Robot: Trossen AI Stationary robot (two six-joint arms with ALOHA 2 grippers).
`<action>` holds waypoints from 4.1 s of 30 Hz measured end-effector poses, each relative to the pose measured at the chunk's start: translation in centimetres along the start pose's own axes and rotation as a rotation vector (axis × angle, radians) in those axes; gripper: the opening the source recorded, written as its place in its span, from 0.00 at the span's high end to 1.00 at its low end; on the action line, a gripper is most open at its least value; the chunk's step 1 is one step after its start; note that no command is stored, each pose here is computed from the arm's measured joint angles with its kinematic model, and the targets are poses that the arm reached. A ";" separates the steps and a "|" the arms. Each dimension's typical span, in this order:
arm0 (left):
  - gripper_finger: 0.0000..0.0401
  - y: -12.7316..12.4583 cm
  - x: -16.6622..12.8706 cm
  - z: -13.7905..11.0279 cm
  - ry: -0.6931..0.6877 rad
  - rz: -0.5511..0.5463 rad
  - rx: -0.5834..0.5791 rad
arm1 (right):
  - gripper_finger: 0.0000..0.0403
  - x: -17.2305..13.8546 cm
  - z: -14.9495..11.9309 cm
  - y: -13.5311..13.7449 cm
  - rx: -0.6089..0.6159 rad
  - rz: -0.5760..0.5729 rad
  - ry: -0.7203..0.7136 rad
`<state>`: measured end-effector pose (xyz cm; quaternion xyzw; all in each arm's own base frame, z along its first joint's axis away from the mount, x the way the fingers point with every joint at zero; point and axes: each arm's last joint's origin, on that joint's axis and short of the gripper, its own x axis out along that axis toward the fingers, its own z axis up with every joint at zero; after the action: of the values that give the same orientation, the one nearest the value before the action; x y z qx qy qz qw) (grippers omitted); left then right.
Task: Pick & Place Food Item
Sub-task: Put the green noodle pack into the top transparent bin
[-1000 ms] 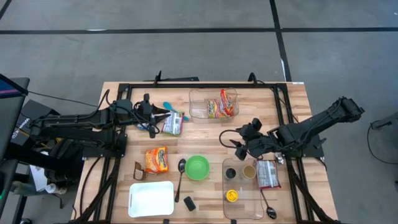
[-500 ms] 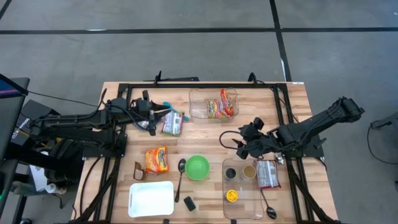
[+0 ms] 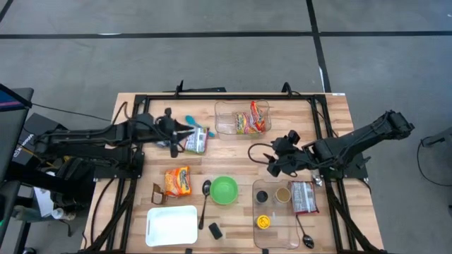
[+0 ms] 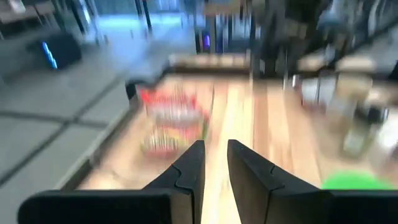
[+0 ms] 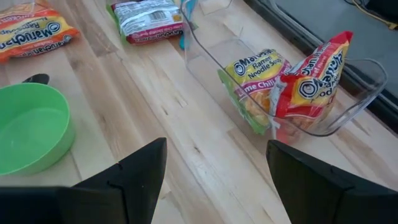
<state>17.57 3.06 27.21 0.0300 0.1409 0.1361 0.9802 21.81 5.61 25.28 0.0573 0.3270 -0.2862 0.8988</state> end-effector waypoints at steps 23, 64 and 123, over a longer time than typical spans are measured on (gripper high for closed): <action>0.85 -0.9 4.7 -9.3 0.845 0.074 0.180 | 0.33 0.0 0.0 0.0 -0.003 -0.012 -0.010; 0.50 -1.1 5.1 -10.0 0.840 0.135 0.069 | 0.33 0.0 0.0 0.0 -0.003 -0.014 -0.011; 1.00 -1.3 5.1 -13.1 0.686 0.101 0.080 | 0.33 0.0 0.0 0.0 -0.005 -0.011 -0.012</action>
<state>18.88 3.46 13.16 0.0277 0.4656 0.1812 0.8658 21.79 5.66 25.30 0.0517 0.3226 -0.2908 0.8993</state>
